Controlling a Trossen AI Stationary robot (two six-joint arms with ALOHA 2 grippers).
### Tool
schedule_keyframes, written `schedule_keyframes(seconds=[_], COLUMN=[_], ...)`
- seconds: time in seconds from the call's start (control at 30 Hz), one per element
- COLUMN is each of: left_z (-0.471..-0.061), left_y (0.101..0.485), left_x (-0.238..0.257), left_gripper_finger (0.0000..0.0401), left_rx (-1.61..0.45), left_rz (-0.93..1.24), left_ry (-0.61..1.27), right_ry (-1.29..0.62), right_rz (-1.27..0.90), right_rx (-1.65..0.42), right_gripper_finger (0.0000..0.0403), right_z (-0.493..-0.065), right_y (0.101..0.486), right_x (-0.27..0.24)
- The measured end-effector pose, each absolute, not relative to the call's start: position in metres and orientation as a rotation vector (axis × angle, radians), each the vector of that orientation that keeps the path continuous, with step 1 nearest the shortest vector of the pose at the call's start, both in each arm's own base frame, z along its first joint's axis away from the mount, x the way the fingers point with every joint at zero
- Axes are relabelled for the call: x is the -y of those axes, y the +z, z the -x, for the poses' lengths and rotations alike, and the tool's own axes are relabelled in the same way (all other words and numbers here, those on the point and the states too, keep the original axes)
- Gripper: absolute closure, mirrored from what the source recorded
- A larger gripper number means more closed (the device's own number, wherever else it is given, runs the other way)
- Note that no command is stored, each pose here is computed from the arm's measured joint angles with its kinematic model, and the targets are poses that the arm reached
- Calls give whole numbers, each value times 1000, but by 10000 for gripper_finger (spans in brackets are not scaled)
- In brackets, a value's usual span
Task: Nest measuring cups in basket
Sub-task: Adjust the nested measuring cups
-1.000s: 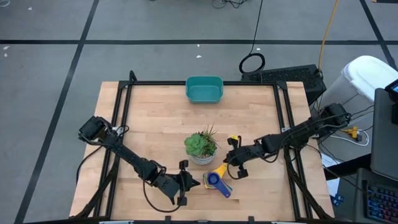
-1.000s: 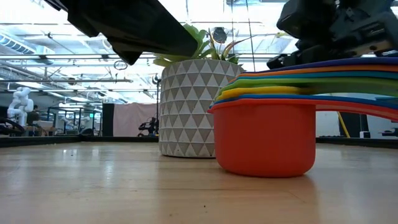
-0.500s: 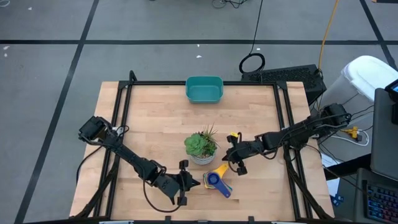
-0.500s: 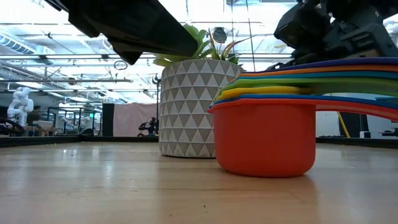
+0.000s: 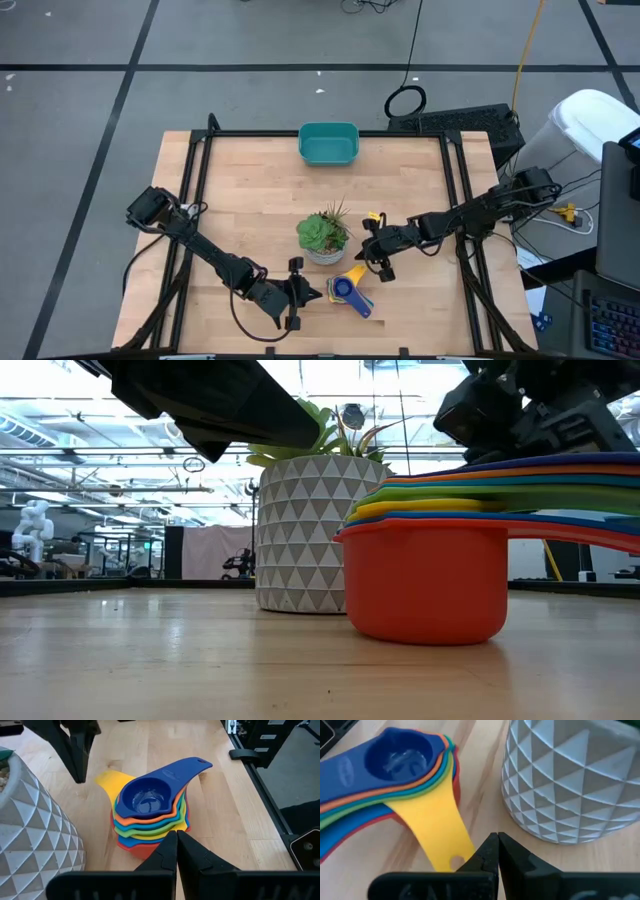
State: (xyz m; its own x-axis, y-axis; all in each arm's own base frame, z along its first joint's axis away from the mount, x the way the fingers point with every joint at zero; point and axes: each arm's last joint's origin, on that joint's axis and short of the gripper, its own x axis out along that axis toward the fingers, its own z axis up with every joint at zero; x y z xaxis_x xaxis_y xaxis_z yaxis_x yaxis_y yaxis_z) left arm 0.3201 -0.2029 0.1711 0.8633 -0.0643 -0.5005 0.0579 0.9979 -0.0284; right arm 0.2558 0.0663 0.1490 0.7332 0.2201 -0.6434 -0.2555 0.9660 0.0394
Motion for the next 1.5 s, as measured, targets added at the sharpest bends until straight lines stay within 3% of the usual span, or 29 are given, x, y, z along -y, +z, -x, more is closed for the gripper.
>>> schedule_keyframes(seconds=[1.03,1.5], left_z=[-320,-320], left_y=[171,171], left_x=[203,204], left_gripper_finger=[398,392], left_rx=[-522,-538], left_rz=[10,44], left_ry=[-66,-108], right_ry=[440,377], right_rz=[-66,-36], right_rx=[-739,-737], right_gripper_finger=[403,403], right_z=[-245,-247], right_y=[140,139], right_x=[-113,-108])
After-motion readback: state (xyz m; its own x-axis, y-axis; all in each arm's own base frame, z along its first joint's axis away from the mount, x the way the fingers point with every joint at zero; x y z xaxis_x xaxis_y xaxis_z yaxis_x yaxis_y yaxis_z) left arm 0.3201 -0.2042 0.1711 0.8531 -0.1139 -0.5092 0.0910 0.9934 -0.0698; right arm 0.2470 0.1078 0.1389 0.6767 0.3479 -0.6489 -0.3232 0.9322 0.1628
